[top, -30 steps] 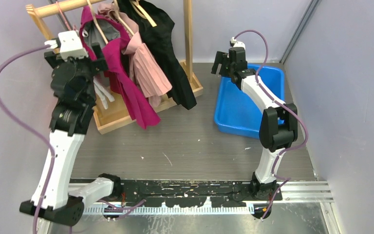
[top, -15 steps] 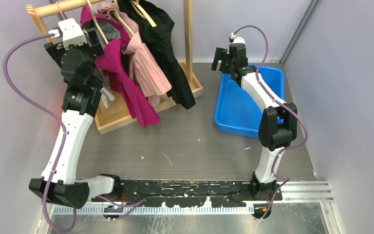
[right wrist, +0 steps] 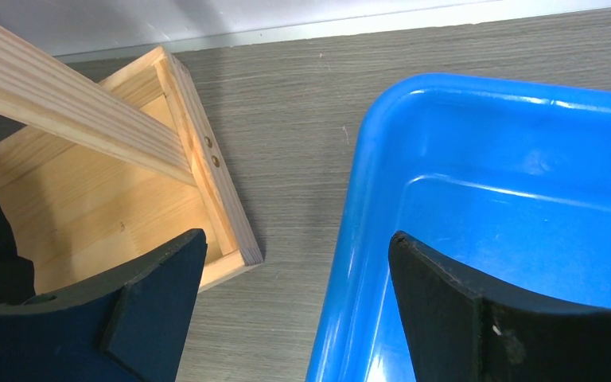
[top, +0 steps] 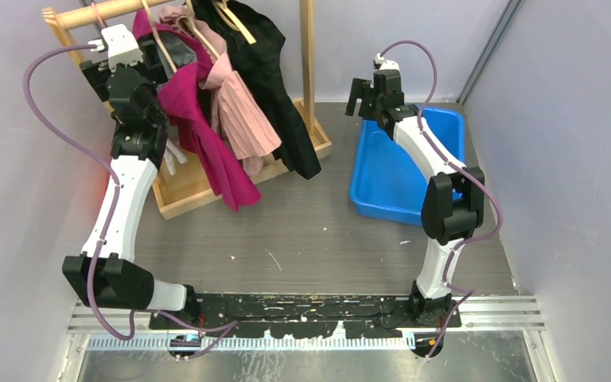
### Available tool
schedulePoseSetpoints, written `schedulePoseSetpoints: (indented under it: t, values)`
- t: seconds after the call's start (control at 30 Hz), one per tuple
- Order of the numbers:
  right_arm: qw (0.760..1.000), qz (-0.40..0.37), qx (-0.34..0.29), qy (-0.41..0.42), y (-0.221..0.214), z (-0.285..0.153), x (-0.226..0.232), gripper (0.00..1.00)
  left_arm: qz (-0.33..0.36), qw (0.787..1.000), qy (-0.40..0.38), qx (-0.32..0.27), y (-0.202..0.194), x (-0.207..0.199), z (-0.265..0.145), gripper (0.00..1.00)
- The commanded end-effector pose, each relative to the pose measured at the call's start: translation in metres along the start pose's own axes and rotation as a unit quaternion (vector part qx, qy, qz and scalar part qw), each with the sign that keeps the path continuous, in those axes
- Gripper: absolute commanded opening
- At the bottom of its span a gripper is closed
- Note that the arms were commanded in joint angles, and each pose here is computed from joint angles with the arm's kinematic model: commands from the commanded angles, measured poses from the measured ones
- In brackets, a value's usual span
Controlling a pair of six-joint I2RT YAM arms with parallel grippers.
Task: Remove the skirt from the hanger
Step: Remove the hanger from the clothesline.
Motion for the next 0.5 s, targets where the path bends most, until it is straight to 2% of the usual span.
schedulePoseSetpoints:
  t: [0.0, 0.3, 0.47]
  values:
    - [0.999, -0.004, -0.041, 0.006, 0.025, -0.008, 0.005, 0.89, -0.047, 0.997, -0.012, -0.067, 0.031, -0.002, 0.007, 0.98]
    - [0.999, -0.016, -0.036, -0.002, 0.025, -0.003, 0.004, 0.89, -0.039, 0.995, -0.014, -0.092, 0.046, -0.005, 0.016, 0.97]
    - [0.999, -0.012, -0.03, -0.001, 0.021, 0.003, 0.004, 0.89, -0.016, 0.995, -0.002, -0.101, 0.043, -0.005, 0.021, 0.94]
Point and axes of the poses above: each gripper's point midway between its finger pads, its own z axis out along the fingers, its own x axis along the line the jaws close on, y = z × x, the point moved 10 cm from there along -z, back along the fingers, and after that the axes turned 1 degree about z, right-handed, at the moved point
